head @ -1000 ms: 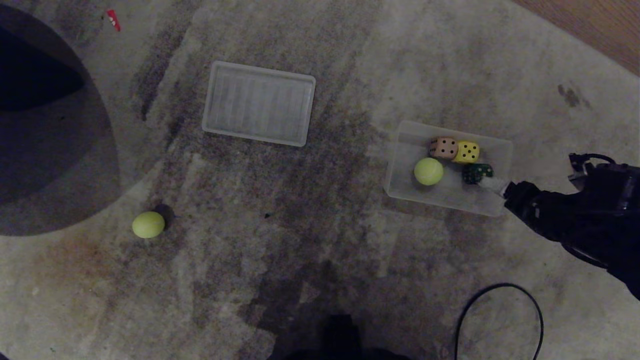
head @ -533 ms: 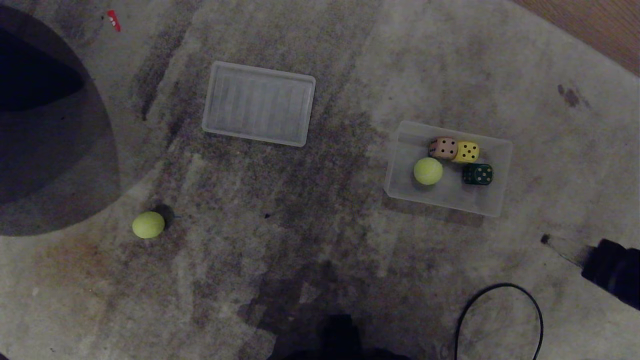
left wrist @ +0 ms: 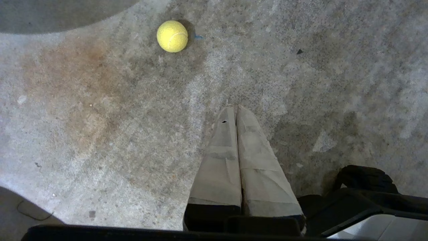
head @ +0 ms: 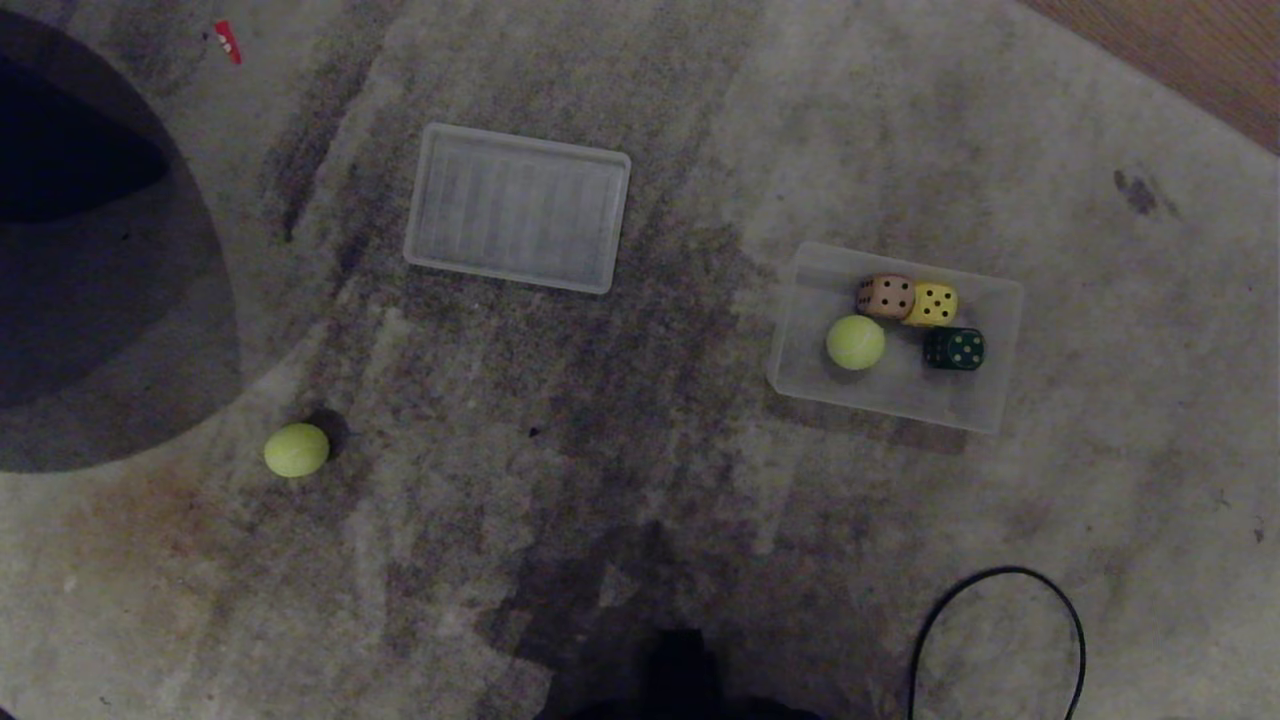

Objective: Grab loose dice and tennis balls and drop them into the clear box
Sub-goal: Pick up the ball on the floor

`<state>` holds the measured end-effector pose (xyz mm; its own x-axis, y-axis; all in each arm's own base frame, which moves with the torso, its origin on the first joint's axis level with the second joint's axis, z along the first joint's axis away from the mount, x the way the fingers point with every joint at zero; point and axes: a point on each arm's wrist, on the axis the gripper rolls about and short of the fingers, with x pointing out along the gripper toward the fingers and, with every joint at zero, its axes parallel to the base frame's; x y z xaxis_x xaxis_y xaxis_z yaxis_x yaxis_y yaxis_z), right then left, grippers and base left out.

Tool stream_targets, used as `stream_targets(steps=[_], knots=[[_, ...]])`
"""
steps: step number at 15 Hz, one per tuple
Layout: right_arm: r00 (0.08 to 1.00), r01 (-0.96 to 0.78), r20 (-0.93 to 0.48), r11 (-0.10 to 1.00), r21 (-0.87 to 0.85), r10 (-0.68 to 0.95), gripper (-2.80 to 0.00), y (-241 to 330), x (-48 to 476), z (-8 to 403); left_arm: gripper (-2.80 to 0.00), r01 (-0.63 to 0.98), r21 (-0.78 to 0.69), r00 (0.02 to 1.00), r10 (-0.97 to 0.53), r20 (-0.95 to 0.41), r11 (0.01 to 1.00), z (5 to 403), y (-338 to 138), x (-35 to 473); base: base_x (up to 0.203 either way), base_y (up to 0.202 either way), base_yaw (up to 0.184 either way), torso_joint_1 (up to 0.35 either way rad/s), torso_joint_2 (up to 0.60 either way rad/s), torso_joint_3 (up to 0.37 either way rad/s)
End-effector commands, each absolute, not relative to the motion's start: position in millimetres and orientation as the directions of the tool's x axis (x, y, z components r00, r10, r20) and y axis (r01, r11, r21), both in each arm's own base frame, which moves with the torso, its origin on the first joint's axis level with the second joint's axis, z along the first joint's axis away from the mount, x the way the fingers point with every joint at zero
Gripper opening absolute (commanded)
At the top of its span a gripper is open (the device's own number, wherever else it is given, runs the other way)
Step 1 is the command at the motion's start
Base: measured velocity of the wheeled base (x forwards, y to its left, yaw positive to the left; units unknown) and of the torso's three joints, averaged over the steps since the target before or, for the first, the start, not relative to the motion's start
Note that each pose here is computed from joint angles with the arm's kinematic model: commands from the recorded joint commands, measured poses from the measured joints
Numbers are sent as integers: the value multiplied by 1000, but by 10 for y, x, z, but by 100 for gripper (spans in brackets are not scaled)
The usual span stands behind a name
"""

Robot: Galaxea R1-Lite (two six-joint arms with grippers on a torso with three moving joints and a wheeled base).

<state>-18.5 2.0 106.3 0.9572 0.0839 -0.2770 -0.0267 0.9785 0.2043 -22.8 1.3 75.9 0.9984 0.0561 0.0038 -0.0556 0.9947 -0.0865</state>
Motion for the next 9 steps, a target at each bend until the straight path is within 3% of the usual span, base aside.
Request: stream_targets(steps=[1,3,9], knots=[[989,36,-149,989,145,-14,-280,-4,-347,824,-280,-56,-89,998,57,3,994,755,13,-227,0,0,0,0,0,0],[996,48,-76,994,101,-40,-280,-10,-278,779,-280,-56,-87,998,57,2,995,756,13,-226,0,0,0,0,0,0],[996,12,-85,999,50,-8,-280,-6,-276,763,-280,-56,-89,998,57,3,994,755,13,-227,0,0,0,0,0,0]])
